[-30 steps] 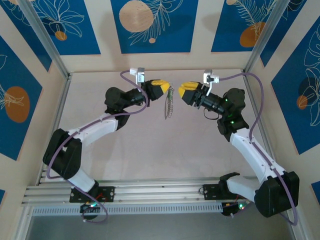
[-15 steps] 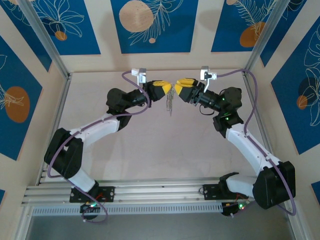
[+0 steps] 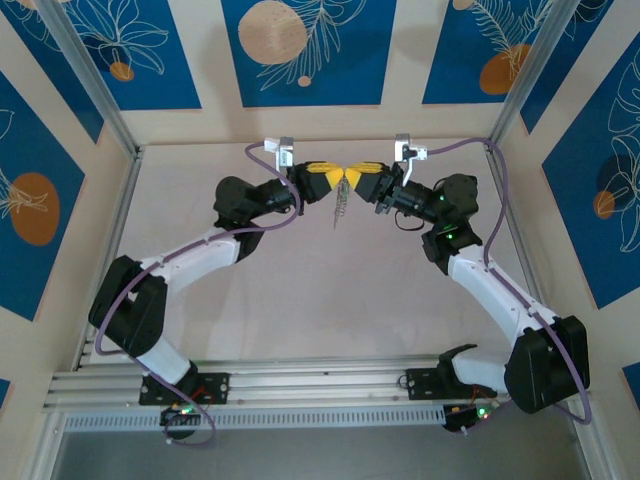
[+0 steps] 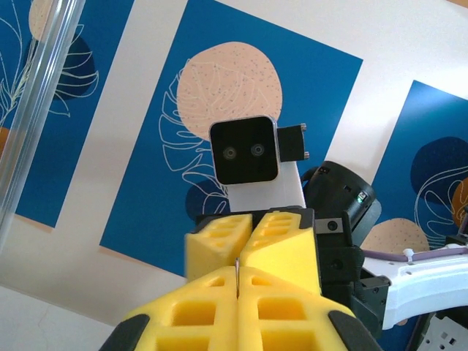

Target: Put the keys on the keyring

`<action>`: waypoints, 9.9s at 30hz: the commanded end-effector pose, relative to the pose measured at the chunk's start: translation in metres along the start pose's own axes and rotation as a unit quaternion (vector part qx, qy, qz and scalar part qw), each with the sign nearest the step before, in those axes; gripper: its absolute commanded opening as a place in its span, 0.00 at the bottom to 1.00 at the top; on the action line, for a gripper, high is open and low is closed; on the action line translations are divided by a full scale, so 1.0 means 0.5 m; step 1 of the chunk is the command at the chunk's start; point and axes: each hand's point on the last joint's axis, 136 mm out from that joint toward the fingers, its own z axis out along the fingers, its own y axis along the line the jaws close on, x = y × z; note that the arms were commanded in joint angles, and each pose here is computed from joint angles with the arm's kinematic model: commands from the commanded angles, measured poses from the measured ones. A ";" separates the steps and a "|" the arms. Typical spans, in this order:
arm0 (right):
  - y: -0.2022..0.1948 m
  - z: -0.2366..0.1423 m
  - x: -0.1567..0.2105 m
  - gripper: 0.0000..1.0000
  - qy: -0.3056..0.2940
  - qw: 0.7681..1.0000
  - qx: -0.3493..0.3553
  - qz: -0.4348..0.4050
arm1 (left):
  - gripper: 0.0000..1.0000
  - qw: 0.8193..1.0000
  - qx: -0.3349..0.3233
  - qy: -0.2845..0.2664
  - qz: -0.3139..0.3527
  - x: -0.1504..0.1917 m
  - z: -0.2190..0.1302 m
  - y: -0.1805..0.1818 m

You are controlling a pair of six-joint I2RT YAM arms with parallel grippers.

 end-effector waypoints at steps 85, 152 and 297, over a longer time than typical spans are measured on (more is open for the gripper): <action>-0.012 0.031 0.065 0.00 0.220 0.972 -0.064 0.046 | 0.35 0.967 0.019 0.253 -0.029 0.020 -0.066 0.063; -0.068 -0.077 0.024 0.45 0.072 0.994 0.077 0.024 | 0.00 0.998 -0.026 0.055 0.006 -0.098 -0.015 0.049; -0.007 0.067 -0.062 0.00 0.193 0.976 -0.100 -0.023 | 0.35 0.986 0.051 0.156 0.004 -0.085 0.022 0.049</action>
